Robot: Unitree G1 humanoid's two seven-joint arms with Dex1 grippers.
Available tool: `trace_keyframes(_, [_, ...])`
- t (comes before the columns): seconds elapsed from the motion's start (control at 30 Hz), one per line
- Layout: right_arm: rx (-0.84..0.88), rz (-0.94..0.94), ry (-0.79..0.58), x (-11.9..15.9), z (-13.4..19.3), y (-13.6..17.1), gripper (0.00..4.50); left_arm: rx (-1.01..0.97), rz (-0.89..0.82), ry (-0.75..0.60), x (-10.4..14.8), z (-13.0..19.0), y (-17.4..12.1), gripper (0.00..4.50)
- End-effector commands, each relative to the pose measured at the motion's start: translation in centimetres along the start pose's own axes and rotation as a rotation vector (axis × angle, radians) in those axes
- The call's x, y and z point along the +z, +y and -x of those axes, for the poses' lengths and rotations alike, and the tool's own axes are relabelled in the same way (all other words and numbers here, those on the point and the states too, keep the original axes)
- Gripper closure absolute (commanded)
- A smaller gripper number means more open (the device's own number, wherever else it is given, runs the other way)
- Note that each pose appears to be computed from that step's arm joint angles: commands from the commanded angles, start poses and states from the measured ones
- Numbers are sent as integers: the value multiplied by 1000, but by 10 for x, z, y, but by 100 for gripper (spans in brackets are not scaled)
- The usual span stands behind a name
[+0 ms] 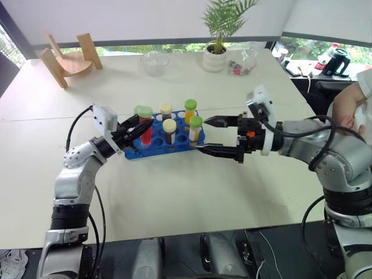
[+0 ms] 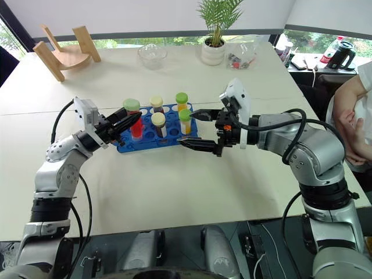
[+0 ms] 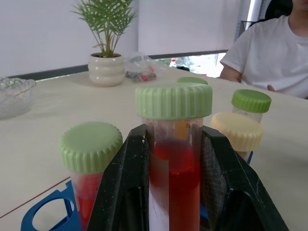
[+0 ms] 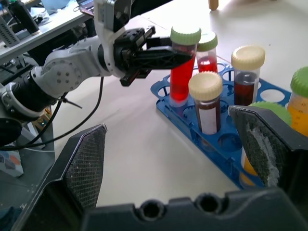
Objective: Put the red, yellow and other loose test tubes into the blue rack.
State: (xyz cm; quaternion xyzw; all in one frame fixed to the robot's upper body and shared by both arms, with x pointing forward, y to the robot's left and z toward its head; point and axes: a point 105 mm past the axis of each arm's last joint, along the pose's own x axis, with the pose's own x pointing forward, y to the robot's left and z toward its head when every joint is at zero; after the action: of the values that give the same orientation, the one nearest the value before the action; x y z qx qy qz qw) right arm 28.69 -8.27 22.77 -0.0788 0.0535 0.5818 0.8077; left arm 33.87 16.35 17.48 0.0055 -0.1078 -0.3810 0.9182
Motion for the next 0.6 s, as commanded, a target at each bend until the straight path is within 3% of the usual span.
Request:
trace_keyframes(0.03, [-1, 42, -38, 13, 0, -2, 0, 20, -19, -18, 4, 6, -1, 365])
trace_keyframes(0.33, [0, 43, -43, 13, -2, -4, 0, 59, -26, -18, 1, 16, -1, 365])
trace_keyframes(0.57, [8, 43, -28, 10, -1, -4, 0, 41, -35, 11, 14, 20, 6, 34])
trace_keyframes(0.6, [9, 43, -25, 9, 0, -3, 0, 38, -29, 23, 16, 21, 7, 34])
